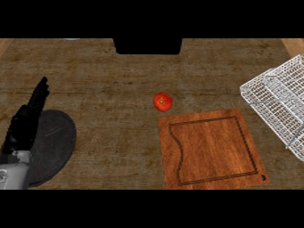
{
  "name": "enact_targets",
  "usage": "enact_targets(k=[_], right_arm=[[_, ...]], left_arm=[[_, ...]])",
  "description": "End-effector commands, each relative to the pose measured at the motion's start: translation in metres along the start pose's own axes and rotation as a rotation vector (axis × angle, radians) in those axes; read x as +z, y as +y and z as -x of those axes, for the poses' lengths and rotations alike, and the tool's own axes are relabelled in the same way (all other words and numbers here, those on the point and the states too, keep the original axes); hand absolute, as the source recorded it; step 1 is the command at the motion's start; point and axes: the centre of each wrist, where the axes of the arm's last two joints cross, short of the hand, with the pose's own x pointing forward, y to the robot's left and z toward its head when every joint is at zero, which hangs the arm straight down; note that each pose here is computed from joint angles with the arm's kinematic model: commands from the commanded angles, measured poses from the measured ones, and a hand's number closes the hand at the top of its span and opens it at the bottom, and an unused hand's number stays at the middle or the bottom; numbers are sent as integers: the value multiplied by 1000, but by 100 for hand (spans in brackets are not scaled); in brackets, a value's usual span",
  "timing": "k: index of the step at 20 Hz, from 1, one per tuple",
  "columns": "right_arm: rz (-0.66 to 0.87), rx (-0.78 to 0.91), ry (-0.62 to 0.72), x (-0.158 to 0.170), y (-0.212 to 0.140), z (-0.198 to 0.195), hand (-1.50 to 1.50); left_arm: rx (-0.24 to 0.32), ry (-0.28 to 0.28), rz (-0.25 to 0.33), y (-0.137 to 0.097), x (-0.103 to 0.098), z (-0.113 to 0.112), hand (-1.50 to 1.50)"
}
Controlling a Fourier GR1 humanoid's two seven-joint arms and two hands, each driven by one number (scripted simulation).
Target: Pick the can from the cutting board and place it in the tiered basket
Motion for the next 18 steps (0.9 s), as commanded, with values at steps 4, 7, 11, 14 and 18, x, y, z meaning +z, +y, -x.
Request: enact_targets(k=[4, 7, 11, 14, 18], right_arm=[[116, -174, 28, -1, -4, 32, -150], [205, -239, 10, 2, -22, 39, -150], [279, -249, 37, 8, -57, 42, -150], [280, -305, 139, 34, -75, 46, -150], [210, -394, 207, 50, -103, 72, -150]], left_arm=[[6, -2, 0, -8, 3, -6, 0], [6, -3, -10, 13, 13, 4, 0], [6, 11, -9, 0, -6, -8, 0], [11, 14, -8, -6, 8, 0, 0], [-1, 12, -21, 16, 2, -4, 0]])
